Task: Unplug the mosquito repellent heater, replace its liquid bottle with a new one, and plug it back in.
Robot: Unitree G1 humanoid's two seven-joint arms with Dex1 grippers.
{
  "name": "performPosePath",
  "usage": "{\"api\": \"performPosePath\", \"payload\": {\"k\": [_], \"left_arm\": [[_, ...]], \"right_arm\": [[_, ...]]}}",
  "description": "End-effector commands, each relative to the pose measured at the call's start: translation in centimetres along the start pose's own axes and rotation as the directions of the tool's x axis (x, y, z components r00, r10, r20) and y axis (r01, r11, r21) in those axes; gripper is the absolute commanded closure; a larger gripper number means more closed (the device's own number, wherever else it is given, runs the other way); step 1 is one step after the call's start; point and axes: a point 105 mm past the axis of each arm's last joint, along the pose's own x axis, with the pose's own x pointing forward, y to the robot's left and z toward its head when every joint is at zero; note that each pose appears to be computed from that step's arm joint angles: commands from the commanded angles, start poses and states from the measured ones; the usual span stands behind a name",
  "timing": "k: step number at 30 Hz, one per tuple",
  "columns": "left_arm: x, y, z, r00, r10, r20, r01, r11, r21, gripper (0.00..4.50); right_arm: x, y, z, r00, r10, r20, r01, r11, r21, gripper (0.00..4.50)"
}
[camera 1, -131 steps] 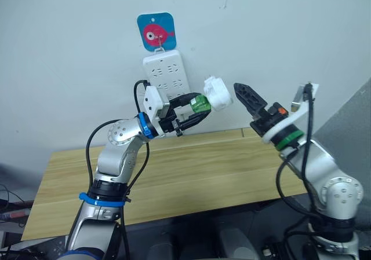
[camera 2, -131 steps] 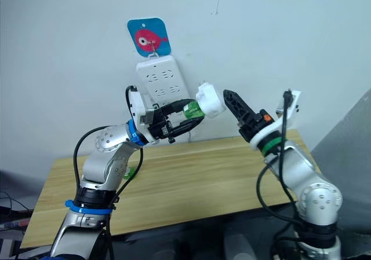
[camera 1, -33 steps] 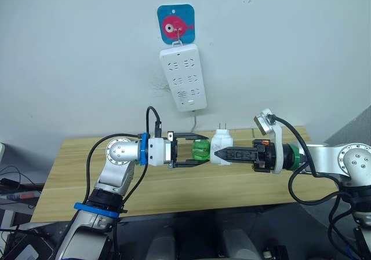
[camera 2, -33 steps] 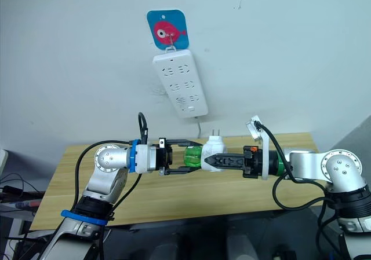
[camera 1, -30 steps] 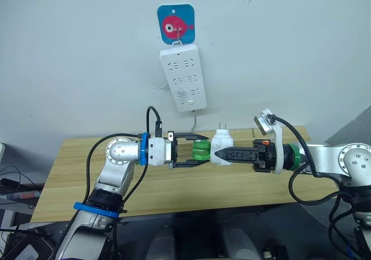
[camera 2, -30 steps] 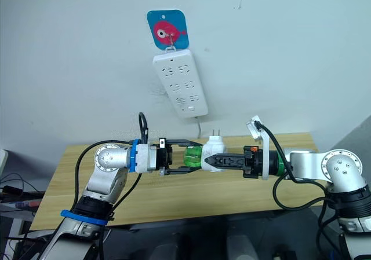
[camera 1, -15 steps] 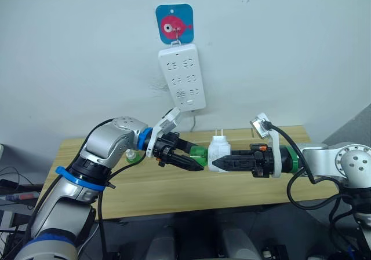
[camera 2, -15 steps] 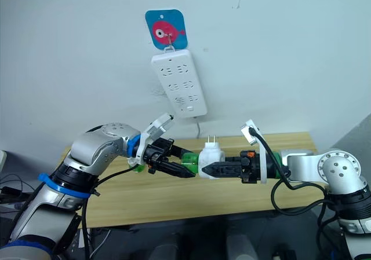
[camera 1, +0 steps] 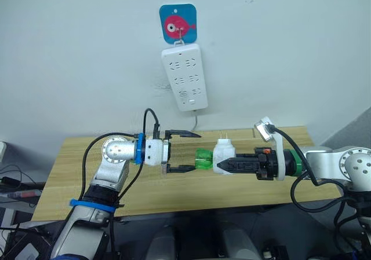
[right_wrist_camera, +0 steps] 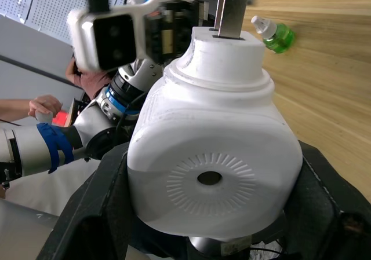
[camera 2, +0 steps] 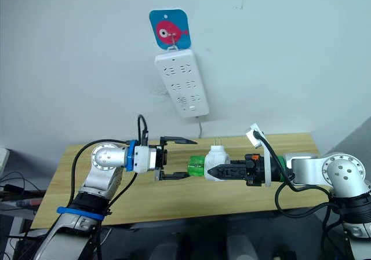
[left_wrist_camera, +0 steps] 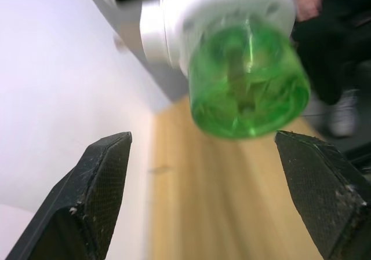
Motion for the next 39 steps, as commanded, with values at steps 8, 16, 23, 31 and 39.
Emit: {"api": "performPosePath", "payload": {"k": [8, 16, 23, 31, 39], "left_arm": [[1.4, -0.9, 2.6, 0.992, 0.021, 0.122, -0.033, 0.995, 0.095, 0.32], [2.1, -0.9, 2.2, 0.992, 0.029, 0.12, -0.038, 0.997, 0.071, 1.85], [2.1, -1.0, 2.1, 0.995, -0.041, 0.092, 0.053, 0.989, -0.139, 2.26], [0.2, 0.3, 1.9, 0.945, -0.311, 0.098, 0.218, 0.379, -0.899, 2.26], [0.4, 1.7, 1.6, 0.94, -0.335, 0.072, 0.225, 0.446, -0.866, 1.91]], "right_arm": [[-0.2, 1.0, 0.7, 0.999, 0.037, 0.023, -0.037, 0.999, -0.031, 1.46], [-0.2, 1.2, 0.8, 0.999, 0.039, 0.028, -0.038, 0.999, -0.033, 1.46], [-0.1, 1.2, 0.8, 0.999, 0.035, 0.036, -0.033, 0.999, -0.04, 1.46], [0.1, 1.3, -0.1, 0.999, 0.037, -0.019, -0.039, 0.997, -0.065, 1.46], [0.2, 1.4, -0.5, 0.999, 0.044, -0.026, -0.046, 0.996, -0.071, 1.46]]}}
